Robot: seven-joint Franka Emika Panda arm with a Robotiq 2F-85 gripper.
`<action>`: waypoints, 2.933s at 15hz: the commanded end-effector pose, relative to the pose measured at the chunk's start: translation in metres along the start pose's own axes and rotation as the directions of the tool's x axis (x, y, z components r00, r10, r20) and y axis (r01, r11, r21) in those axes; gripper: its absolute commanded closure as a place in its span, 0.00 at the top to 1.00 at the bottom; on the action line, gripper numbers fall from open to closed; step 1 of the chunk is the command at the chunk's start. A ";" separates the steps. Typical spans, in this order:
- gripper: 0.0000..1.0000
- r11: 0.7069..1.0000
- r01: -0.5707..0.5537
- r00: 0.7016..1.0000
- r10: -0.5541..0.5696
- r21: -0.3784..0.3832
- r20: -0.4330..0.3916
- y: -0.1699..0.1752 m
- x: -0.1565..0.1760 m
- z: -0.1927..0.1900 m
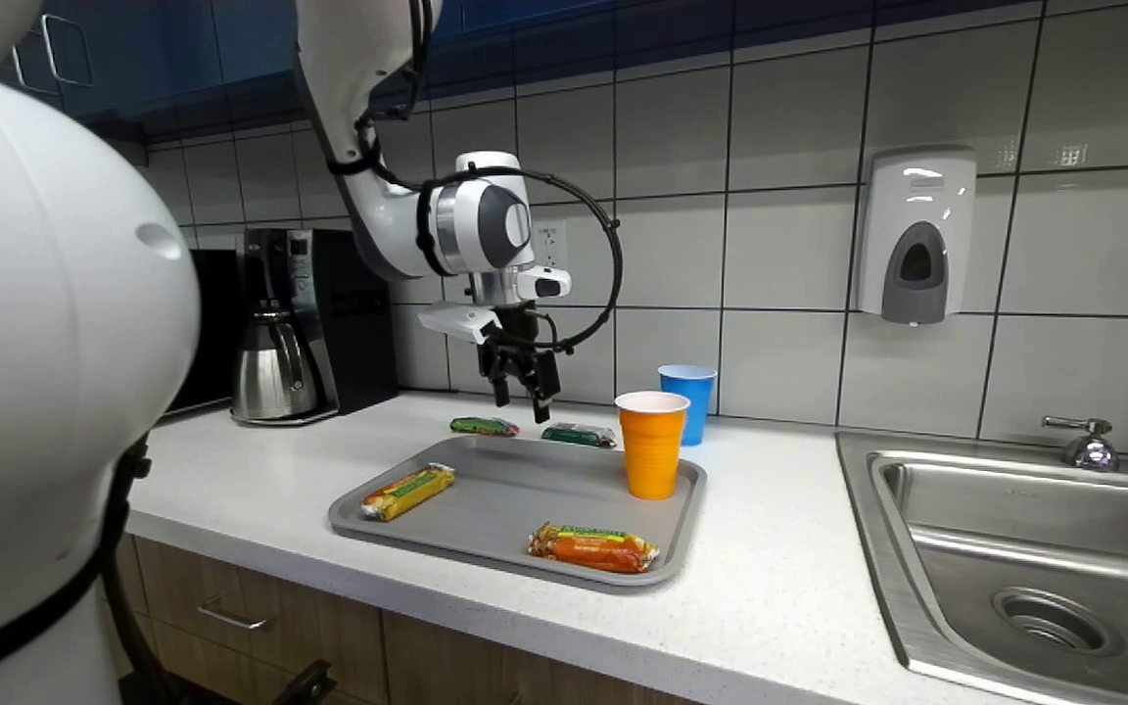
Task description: Pick up the candy bars on the table and place them on the tray
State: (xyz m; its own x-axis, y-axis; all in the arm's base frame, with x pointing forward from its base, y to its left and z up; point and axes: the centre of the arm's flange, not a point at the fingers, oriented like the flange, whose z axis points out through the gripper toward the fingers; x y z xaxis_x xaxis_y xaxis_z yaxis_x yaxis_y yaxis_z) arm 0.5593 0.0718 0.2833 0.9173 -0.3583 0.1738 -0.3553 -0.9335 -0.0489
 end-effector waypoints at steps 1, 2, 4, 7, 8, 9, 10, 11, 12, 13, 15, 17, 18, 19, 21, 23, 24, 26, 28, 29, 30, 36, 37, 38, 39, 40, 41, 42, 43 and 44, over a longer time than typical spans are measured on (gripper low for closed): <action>1.00 0.995 -0.096 0.995 0.095 -0.014 -0.011 -0.019 0.031 0.013; 1.00 0.993 -0.119 0.993 0.118 -0.014 -0.013 -0.021 0.037 0.016; 1.00 0.985 -0.173 0.985 0.173 -0.012 -0.014 -0.027 0.050 0.023; 1.00 0.966 -0.257 0.966 0.257 -0.010 -0.014 -0.035 0.069 0.032; 1.00 0.957 -0.288 0.957 0.288 -0.006 -0.010 -0.037 0.075 0.035; 1.00 0.949 -0.314 0.949 0.314 -0.007 -0.008 -0.039 0.081 0.038; 1.00 0.939 -0.343 0.939 0.343 -0.004 0.003 -0.041 0.087 0.041; 1.00 0.929 -0.370 0.929 0.370 -0.004 0.007 -0.042 0.090 0.041; 1.00 0.918 -0.397 0.918 0.397 -0.003 0.016 -0.043 0.095 0.043; 1.00 0.907 -0.421 0.907 0.421 -0.005 0.024 -0.045 0.100 0.044; 1.00 0.882 -0.471 0.881 0.471 -0.010 0.039 -0.046 0.108 0.044; 1.00 0.857 -0.514 0.856 0.514 -0.020 0.048 -0.045 0.114 0.043; 1.00 0.845 -0.534 0.843 0.535 -0.029 0.054 -0.043 0.118 0.043; 1.00 0.833 -0.553 0.831 0.554 -0.037 0.055 -0.041 0.120 0.043; 1.00 0.806 -0.590 0.804 0.592 -0.052 0.056 -0.036 0.127 0.045; 1.00 0.775 -0.629 0.774 0.631 -0.058 0.045 -0.030 0.132 0.049; 1.00 0.761 -0.646 0.760 0.649 -0.058 0.043 -0.027 0.134 0.051; 1.00 0.729 -0.682 0.728 0.685 -0.059 0.036 -0.024 0.138 0.056; 1.00 0.699 -0.713 0.698 0.715 -0.057 0.032 -0.022 0.140 0.061; 1.00 0.687 -0.725 0.686 0.727 -0.058 0.031 -0.022 0.141 0.064; 1.00 0.675 -0.735 0.675 0.737 -0.058 0.030 -0.021 0.142 0.068; 1.00 0.623 -0.781 0.623 0.782 -0.051 0.018 -0.027 0.144 0.076; 1.00 0.615 -0.788 0.615 0.789 -0.045 0.016 -0.026 0.144 0.077; 1.00 0.611 -0.791 0.611 0.792 -0.044 0.018 -0.026 0.145 0.078; 1.00 0.607 -0.794 0.606 0.795 -0.045 0.017 -0.026 0.145 0.080; 1.00 0.602 -0.797 0.602 0.798 -0.048 0.018 -0.027 0.145 0.081; 1.00 0.599 -0.799 0.599 0.800 -0.049 0.019 -0.027 0.145 0.082; 1.00 0.597 -0.801 0.597 0.802 -0.050 0.019 -0.027 0.145 0.084; 1.00 0.595 -0.803 0.594 0.804 -0.048 0.018 -0.027 0.145 0.085; 1.00 0.593 -0.803 0.593 0.805 -0.051 0.019 -0.028 0.145 0.086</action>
State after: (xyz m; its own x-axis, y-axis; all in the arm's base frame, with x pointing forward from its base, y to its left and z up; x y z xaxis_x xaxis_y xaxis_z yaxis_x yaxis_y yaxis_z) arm 0.7067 0.0419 0.2257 0.2961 -0.9534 0.0578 -0.9476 -0.3008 -0.1078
